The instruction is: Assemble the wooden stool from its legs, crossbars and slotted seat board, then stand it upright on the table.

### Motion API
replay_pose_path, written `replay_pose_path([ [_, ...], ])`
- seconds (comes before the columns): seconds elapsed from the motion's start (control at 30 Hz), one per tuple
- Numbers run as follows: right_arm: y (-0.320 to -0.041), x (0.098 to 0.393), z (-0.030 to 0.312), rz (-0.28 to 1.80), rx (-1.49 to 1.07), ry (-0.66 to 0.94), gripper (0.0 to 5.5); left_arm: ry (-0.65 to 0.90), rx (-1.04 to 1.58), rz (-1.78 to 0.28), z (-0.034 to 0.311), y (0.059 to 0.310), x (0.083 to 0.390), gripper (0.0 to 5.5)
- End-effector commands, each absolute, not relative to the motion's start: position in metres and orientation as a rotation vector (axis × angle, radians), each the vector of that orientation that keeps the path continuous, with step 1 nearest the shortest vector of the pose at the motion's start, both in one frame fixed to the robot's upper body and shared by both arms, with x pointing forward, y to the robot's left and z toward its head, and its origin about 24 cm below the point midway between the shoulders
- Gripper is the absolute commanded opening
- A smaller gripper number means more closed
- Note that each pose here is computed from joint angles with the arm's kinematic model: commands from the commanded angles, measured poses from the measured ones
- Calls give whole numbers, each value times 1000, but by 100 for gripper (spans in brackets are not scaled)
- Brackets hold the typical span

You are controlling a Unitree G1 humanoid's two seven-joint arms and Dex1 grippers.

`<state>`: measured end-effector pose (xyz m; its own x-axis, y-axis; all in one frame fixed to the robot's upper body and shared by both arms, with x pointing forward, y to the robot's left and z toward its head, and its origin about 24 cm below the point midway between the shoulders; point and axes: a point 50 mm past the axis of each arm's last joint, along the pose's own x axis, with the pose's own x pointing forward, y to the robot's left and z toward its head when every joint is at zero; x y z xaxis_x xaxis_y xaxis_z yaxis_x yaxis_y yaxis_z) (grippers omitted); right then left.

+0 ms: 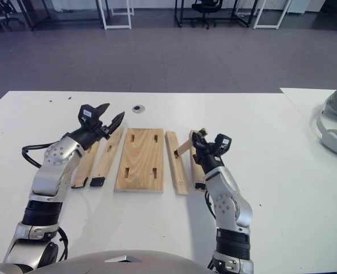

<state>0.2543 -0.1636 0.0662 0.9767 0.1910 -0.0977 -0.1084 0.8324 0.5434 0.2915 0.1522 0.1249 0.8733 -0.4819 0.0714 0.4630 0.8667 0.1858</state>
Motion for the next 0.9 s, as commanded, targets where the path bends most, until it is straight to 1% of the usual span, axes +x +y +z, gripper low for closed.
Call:
replay_pose_path([
  [0.03,-166,247,39,128,327,306,41,-134,160,-468,128,155,293,301],
  [0.07,-166,245,34,131,293,326,41,-141,158,-466,129,155,293,301],
  [0.2,-174,229,-3,191,59,440,41,-151,171,-465,132,155,293,301],
  [0.3,-177,219,-22,247,-17,490,41,-154,172,-466,132,154,293,301],
  [0.37,-173,222,-19,274,-18,452,41,-155,171,-467,132,153,294,301],
  [0.47,-164,244,15,300,33,291,41,-158,173,-467,133,152,294,301],
  [0.5,-162,250,25,310,54,252,78,-160,173,-466,133,152,295,301],
  [0.57,-157,259,42,325,83,208,108,-163,173,-464,134,152,296,301],
  [0.67,-156,264,54,322,89,201,176,-171,172,-460,134,152,297,301],
  [0.73,-158,263,56,321,70,236,218,-176,171,-454,135,153,297,301],
  [0.9,-160,256,49,302,115,426,303,-176,170,-452,134,153,297,301],
])
